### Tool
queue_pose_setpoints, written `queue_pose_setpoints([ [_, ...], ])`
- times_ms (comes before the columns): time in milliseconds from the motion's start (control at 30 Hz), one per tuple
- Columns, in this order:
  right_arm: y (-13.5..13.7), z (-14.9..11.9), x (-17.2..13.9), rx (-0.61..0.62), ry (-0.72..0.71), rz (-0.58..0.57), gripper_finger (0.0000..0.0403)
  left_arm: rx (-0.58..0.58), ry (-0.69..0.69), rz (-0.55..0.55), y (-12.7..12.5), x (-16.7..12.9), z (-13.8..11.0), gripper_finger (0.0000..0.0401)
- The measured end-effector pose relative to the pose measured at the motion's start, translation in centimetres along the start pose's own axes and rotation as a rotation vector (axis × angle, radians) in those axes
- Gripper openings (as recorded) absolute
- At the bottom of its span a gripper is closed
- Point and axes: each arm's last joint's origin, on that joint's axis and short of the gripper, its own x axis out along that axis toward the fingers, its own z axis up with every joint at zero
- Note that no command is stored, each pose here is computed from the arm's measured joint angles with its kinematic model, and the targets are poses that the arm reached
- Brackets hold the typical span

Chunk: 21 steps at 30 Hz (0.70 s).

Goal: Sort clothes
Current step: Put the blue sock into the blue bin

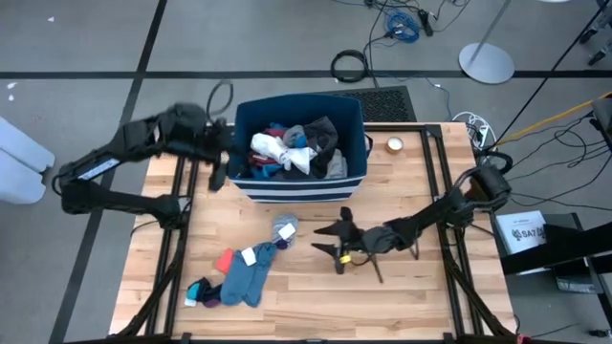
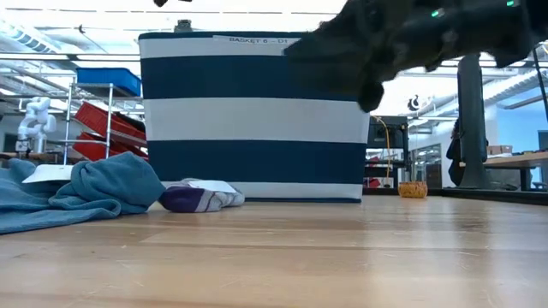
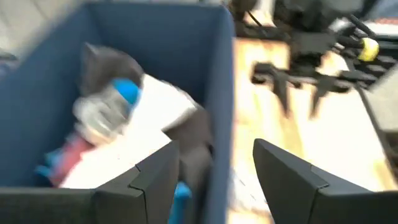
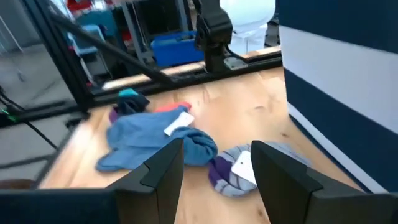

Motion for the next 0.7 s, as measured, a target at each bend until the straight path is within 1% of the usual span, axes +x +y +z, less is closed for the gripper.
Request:
queue_pose_setpoints([
  [133, 0.1, -0.8, 2.8, -0.050, 0.017, -0.029, 0.0173, -0.052, 0.019, -0.072, -1.7, 0.8, -4.0, 0.0215],
  [233, 0.3, -1.3, 5.2, -0.112, 0.046, 0.011, 0.0173, -0.092, 0.012, -0.120, -2.7, 1.7, -6.8, 0.0215],
  [367, 0.8, -1.6, 8.6, -0.208, 0.096, 0.060, 0.0173, -0.098, -0.020, -0.193, -4.0, 2.6, -9.8, 0.0215],
  [433, 1.0, -1.8, 10.2, -0.246, 0.142, 0.048, 0.0173, -0.109, -0.040, -0.229, -4.5, 3.0, -11.0, 0.0215],
  [467, 1.1, -1.8, 11.0, -0.261, 0.164, 0.059, 0.0173, -0.116, -0.055, -0.248, -4.8, 3.1, -11.4, 0.0215],
  [567, 1.7, -1.3, 13.2, -0.301, 0.216, 0.121, 0.0173, -0.118, -0.088, -0.292, -5.4, 3.3, -12.2, 0.0215],
  [700, 1.9, -1.0, 15.4, -0.329, 0.307, 0.195, 0.0173, -0.106, -0.104, -0.308, -5.8, 3.3, -12.4, 0.0215],
])
